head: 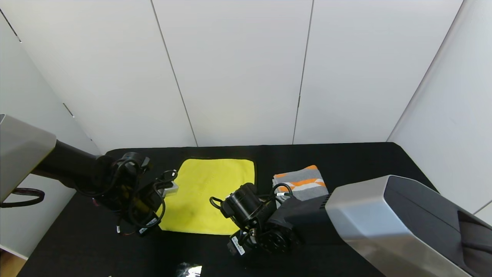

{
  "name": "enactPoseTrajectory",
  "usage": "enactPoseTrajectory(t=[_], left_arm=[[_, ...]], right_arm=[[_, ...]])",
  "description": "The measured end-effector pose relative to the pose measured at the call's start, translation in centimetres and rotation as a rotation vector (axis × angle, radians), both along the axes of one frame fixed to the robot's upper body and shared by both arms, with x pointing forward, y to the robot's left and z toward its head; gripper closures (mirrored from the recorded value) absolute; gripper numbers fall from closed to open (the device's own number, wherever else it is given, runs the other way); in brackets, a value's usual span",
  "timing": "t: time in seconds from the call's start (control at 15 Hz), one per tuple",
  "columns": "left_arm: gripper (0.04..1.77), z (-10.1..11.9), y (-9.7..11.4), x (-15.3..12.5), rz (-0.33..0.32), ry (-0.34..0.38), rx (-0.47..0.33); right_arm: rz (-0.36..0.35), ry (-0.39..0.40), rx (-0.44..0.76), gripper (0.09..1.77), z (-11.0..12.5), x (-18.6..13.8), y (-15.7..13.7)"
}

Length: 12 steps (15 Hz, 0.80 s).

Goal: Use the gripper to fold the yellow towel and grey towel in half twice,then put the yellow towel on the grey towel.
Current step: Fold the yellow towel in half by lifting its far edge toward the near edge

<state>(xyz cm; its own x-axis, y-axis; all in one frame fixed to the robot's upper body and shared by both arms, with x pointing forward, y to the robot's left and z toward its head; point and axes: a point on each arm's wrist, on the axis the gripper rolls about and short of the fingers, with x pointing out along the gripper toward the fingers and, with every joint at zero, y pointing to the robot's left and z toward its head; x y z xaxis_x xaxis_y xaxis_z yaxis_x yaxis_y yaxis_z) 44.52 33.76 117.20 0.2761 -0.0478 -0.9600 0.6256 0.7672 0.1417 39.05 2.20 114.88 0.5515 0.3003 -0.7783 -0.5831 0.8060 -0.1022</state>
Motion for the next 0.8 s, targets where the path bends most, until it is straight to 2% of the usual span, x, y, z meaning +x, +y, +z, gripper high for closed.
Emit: enactPoseTrajectory(t=[0.13, 0.33, 0.4, 0.47, 0.8], left_arm=[[0.7, 0.13, 0.02, 0.09, 0.001, -0.005, 0.0], [1.02, 0.19, 0.07, 0.1, 0.002, -0.007, 0.0], [1.26, 0.23, 0.07, 0.1, 0.002, -0.009, 0.0], [1.67, 0.26, 0.05, 0.06, 0.001, -0.009, 0.0], [1.7, 0.4, 0.05, 0.0, -0.001, -0.012, 0.0]], right_arm=[[0.0, 0.0, 0.0, 0.15, 0.0, 0.0, 0.0], [0.001, 0.0, -0.001, 0.15, -0.01, -0.06, 0.04], [0.001, 0.0, 0.0, 0.15, 0.03, -0.06, 0.03], [0.001, 0.0, 0.0, 0.15, 0.03, -0.06, 0.04], [0.0, -0.001, 0.003, 0.15, 0.05, -0.05, 0.05]])
